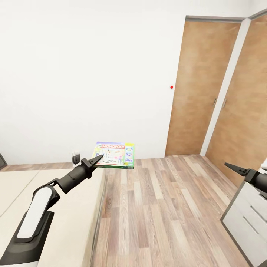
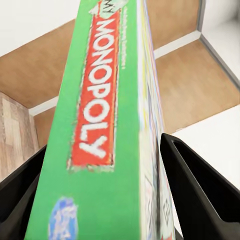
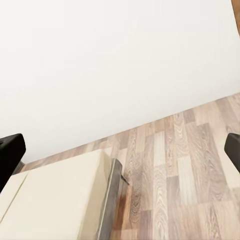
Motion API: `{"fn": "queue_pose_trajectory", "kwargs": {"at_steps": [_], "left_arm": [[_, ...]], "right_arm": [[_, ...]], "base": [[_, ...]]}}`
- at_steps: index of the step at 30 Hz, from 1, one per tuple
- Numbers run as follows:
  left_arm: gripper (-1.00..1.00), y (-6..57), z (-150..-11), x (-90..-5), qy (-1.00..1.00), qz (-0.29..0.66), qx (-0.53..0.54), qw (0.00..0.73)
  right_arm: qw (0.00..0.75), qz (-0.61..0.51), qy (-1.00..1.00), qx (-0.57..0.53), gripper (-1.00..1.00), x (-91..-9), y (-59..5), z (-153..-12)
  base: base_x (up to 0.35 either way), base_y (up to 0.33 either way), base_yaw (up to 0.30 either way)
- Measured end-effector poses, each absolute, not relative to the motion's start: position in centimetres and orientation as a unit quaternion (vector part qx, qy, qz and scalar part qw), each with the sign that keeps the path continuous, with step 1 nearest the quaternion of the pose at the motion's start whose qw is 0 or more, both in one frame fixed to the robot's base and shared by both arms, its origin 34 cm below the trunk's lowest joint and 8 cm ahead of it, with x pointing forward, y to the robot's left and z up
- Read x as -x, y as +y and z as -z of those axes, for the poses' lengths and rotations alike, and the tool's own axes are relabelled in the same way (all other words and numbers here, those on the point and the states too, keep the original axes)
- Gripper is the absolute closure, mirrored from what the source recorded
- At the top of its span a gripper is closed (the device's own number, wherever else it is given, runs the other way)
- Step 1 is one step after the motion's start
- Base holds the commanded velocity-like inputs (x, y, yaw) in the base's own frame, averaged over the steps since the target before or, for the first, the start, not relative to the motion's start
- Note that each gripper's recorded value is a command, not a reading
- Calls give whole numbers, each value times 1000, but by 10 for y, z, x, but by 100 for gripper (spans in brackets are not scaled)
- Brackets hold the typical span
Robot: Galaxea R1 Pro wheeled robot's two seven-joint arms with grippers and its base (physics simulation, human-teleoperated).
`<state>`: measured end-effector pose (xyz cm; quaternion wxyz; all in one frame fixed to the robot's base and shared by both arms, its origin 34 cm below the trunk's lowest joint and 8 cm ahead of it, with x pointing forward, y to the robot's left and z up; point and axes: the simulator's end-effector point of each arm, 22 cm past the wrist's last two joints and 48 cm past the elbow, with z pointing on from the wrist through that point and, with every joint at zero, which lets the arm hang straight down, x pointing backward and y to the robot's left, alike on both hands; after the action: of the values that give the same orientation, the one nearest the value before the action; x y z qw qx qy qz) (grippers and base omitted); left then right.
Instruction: Put all the toys in the child's room - the three board games (two on the bed and one on the table), the two jigsaw puzzles on the table, and the tennis ball on the table - inside the toy box on the table in the child's room.
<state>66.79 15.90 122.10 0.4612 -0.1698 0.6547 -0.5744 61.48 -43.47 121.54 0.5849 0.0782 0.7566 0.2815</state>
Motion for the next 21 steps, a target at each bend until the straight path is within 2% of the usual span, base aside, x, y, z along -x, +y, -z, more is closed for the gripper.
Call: {"fn": "queue_pose_trajectory", "kwargs": {"at_steps": [7, 21], "left_arm": [[100, 159, -1221, -668, 654, 575, 170, 461], [100, 159, -1221, -668, 654, 575, 169, 462]], "right_arm": [[582, -283, 759, -74, -100, -616, -431, -1214], [580, -284, 760, -71, -100, -617, -428, -1213]], "base": [[-1, 0, -198], [0, 0, -273]]}}
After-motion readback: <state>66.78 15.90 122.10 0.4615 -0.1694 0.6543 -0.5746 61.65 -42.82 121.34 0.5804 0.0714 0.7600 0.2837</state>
